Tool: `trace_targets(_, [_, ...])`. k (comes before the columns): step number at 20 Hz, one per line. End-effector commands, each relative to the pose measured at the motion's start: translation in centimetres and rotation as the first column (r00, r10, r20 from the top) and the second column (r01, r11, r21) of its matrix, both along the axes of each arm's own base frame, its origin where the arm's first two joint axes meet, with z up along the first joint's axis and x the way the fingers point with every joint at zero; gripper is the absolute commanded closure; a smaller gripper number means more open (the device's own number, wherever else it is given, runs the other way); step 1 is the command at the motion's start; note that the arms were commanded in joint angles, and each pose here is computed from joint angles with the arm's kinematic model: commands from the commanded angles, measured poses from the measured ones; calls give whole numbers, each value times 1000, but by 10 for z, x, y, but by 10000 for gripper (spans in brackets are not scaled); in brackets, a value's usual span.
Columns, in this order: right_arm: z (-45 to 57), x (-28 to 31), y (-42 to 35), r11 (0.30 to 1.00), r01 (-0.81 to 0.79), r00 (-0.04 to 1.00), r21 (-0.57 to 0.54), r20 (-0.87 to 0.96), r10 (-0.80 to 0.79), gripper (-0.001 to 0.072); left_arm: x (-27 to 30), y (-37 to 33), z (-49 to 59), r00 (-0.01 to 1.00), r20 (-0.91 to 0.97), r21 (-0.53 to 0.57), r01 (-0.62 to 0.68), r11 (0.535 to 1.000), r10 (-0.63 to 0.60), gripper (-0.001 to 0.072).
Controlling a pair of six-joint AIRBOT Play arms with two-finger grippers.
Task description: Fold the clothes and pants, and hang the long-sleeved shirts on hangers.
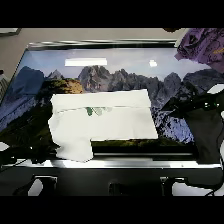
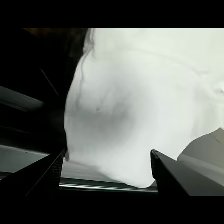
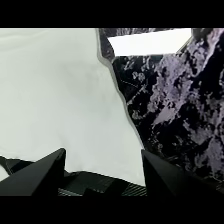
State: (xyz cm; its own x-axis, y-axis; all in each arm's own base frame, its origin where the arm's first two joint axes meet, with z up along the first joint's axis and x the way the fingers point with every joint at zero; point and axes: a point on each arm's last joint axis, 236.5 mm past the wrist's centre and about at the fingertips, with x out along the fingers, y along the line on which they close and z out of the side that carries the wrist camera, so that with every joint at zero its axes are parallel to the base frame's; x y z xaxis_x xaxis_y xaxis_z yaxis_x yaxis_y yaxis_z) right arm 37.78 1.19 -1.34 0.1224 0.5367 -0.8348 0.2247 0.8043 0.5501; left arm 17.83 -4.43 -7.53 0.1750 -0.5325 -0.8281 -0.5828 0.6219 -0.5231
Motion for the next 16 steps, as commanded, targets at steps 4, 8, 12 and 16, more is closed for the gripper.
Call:
trace_targets(4, [1, 0, 1, 1000, 0, 1000, 4, 0, 0, 191, -5, -5, -5, 999, -49, -37, -12, 999, 11, 111])
trace_targets(8, [1, 0, 1, 1000, 1, 1000, 4, 0, -1, 191, -8, -6, -9, 997, -74, -52, -13, 999, 9, 112])
trace_targets(12, [0, 0, 1, 1000, 1, 1000, 4, 0, -1, 191, -8, -7, -10, 997, -82, -57, -13, 998, 9, 117])
trace_targets(16, [0, 0, 1, 1000, 1, 1000, 4, 0, -1, 191, -10, -16, -15, 994, -109, -83, 14, 996, -23, 119])
